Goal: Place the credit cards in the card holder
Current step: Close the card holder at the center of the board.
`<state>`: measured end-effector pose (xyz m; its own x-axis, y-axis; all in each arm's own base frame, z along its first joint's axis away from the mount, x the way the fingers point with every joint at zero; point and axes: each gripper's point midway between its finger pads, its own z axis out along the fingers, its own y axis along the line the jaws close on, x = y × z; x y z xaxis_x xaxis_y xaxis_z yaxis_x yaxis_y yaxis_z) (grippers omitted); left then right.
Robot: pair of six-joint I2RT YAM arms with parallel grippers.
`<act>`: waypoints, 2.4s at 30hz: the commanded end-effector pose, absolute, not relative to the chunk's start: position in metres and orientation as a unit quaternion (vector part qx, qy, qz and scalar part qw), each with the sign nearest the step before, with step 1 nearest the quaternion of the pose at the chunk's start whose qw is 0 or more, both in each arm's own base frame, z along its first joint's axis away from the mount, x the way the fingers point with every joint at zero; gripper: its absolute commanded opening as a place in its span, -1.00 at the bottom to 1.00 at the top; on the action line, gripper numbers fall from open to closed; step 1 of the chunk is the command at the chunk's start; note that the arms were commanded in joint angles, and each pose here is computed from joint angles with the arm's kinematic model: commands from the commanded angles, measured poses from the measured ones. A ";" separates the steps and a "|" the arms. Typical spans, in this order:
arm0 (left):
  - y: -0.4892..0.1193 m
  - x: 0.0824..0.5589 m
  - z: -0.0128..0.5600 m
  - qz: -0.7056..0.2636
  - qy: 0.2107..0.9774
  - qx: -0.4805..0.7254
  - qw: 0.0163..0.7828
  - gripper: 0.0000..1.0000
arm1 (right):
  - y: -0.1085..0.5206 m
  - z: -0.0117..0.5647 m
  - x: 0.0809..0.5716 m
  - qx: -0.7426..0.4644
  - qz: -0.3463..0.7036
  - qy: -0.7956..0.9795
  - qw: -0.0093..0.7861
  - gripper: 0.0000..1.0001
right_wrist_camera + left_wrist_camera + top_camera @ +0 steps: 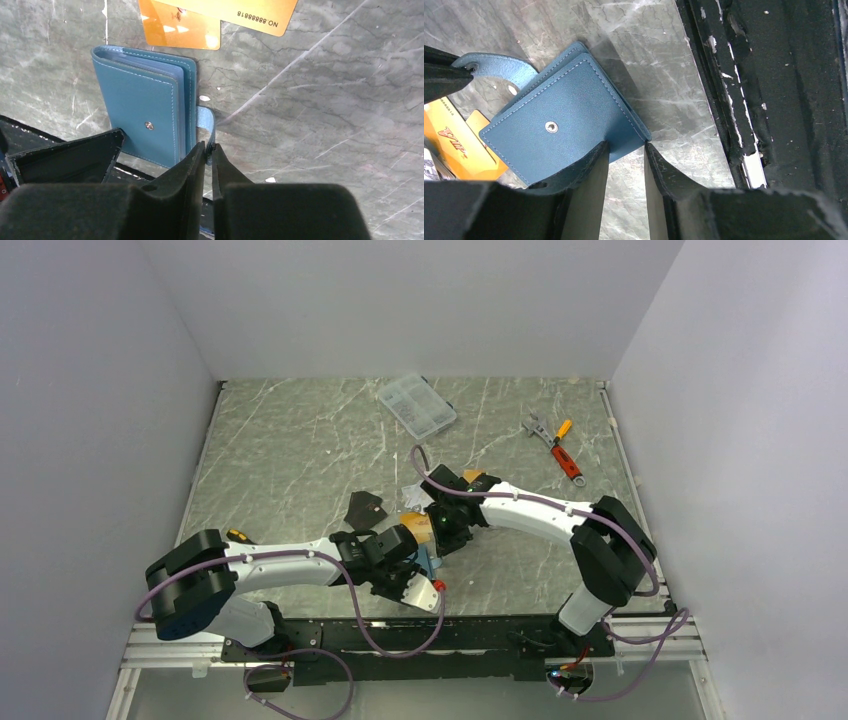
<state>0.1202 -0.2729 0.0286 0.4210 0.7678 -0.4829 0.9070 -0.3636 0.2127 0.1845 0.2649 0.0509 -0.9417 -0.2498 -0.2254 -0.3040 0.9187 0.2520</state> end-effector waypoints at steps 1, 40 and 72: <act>-0.271 0.117 0.038 -0.160 0.512 0.813 0.225 -0.27 | 0.261 0.054 0.188 -0.139 0.132 0.976 0.104 -0.81; -0.269 0.113 0.035 -0.168 0.510 0.816 0.216 -0.31 | 0.318 0.047 0.181 -0.083 0.278 0.953 0.083 -1.00; -0.265 0.113 0.035 -0.170 0.508 0.816 0.218 -0.34 | 0.311 0.005 0.155 -0.139 0.151 0.977 0.054 -1.00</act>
<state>0.1164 -0.2635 0.0292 0.4136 0.7766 -0.4753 0.9098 -0.3722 0.1837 0.1703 0.3281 0.0332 -0.9613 -0.1920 -0.1976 -0.2577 0.8806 0.3977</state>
